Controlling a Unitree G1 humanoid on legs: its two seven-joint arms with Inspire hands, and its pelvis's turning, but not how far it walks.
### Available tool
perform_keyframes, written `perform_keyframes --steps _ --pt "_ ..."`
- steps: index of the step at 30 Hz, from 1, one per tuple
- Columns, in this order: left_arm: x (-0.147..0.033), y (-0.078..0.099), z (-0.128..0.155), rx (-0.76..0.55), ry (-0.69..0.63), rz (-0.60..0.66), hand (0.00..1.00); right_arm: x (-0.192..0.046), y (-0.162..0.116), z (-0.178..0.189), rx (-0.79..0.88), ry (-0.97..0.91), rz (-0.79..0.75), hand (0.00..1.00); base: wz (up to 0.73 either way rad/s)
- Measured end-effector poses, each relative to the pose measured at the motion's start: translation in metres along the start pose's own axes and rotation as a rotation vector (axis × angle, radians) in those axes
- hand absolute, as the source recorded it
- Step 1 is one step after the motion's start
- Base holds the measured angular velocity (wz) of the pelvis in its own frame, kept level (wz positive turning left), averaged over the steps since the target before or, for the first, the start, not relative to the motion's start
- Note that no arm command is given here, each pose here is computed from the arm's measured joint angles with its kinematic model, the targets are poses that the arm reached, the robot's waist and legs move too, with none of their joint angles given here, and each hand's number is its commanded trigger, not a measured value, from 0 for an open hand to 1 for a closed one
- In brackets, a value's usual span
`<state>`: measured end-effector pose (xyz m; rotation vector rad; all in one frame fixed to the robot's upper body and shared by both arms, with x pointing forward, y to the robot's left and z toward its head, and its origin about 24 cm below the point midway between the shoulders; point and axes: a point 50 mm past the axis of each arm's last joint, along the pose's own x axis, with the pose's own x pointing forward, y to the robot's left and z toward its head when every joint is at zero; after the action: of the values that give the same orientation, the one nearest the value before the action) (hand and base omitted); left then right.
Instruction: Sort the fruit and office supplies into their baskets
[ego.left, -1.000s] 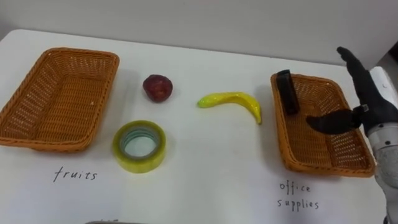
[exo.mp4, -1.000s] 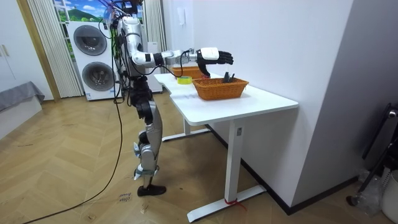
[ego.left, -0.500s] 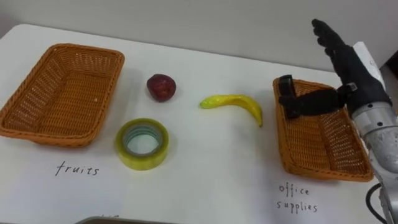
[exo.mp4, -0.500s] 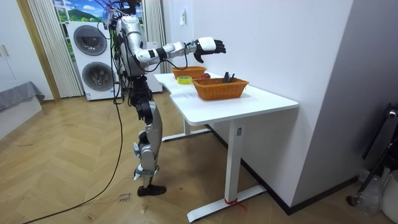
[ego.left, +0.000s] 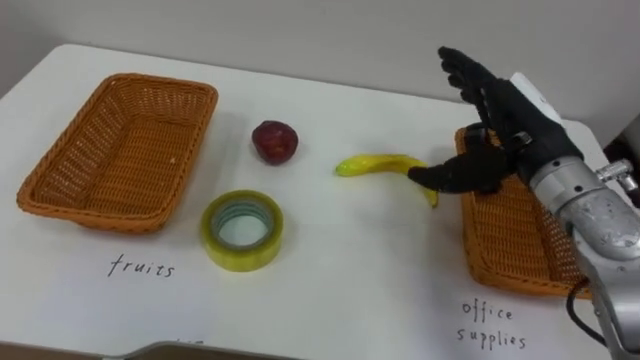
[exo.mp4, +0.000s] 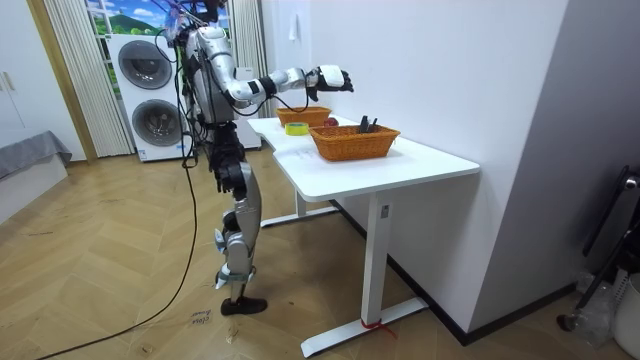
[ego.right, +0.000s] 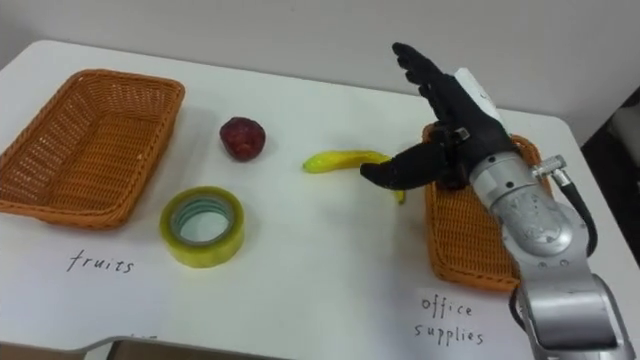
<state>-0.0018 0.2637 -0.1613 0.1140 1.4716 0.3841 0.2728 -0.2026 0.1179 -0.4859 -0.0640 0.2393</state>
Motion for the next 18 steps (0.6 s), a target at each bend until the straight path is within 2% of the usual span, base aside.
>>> perform_keyframes --steps 7,18 --pt "0.000 0.003 -0.002 0.042 0.034 0.013 0.00 0.003 0.007 -0.002 0.083 0.017 0.049 0.00 0.09" --pt "0.000 0.003 -0.005 0.064 0.059 -0.005 0.00 0.017 0.019 -0.006 0.093 0.043 0.105 0.00 0.11"
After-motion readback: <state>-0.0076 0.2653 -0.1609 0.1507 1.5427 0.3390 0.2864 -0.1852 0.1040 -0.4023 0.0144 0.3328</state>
